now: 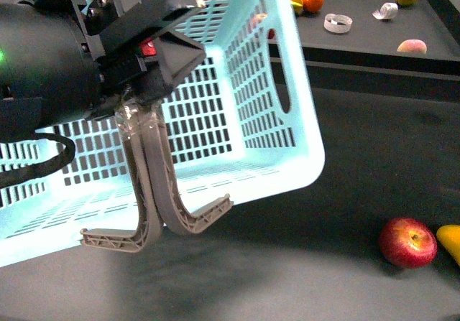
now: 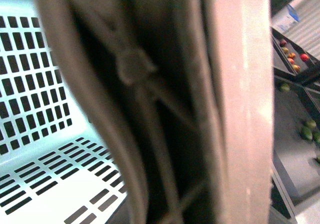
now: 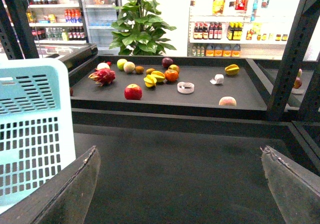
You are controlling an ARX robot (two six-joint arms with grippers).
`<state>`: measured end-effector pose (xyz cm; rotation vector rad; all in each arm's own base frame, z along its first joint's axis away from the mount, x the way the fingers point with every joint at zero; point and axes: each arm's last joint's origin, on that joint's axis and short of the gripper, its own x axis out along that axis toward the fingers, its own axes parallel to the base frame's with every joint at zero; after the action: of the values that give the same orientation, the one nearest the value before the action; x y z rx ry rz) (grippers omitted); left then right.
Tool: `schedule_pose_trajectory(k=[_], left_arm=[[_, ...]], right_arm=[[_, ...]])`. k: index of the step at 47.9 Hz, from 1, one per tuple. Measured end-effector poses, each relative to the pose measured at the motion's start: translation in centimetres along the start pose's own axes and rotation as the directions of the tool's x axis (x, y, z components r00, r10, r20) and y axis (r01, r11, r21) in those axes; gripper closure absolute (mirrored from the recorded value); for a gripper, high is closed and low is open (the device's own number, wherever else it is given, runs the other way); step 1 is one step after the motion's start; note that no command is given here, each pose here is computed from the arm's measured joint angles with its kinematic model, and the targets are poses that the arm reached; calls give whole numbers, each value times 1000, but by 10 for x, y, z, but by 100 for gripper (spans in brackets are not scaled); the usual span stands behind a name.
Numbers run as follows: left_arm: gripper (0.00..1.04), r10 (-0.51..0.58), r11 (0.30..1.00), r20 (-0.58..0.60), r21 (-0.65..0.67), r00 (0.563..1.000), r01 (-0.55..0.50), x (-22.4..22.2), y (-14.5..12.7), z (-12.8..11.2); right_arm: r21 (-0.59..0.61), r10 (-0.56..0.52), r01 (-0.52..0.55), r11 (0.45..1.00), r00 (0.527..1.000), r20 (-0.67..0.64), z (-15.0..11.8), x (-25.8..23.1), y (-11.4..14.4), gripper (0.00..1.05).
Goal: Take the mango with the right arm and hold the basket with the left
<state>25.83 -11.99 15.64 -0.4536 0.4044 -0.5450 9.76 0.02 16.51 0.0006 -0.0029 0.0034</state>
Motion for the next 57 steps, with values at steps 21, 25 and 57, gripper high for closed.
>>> schedule_pose_trajectory(k=[21, 25, 57], left_arm=[[88, -55, 994, -25, 93, 998, 57, 1, -27, -12], [88, -47, 993, -21, 103, 999, 49, 1, -27, -12], [88, -47, 993, -21, 109, 999, 49, 2, -28, -12]], right_arm=[[0, 0, 0, 1000, 1000, 0, 0, 0, 0, 8], [0, 0, 0, 1000, 1000, 0, 0, 0, 0, 8], [-281, -414, 337, 899, 864, -288, -46, 77, -62, 8]])
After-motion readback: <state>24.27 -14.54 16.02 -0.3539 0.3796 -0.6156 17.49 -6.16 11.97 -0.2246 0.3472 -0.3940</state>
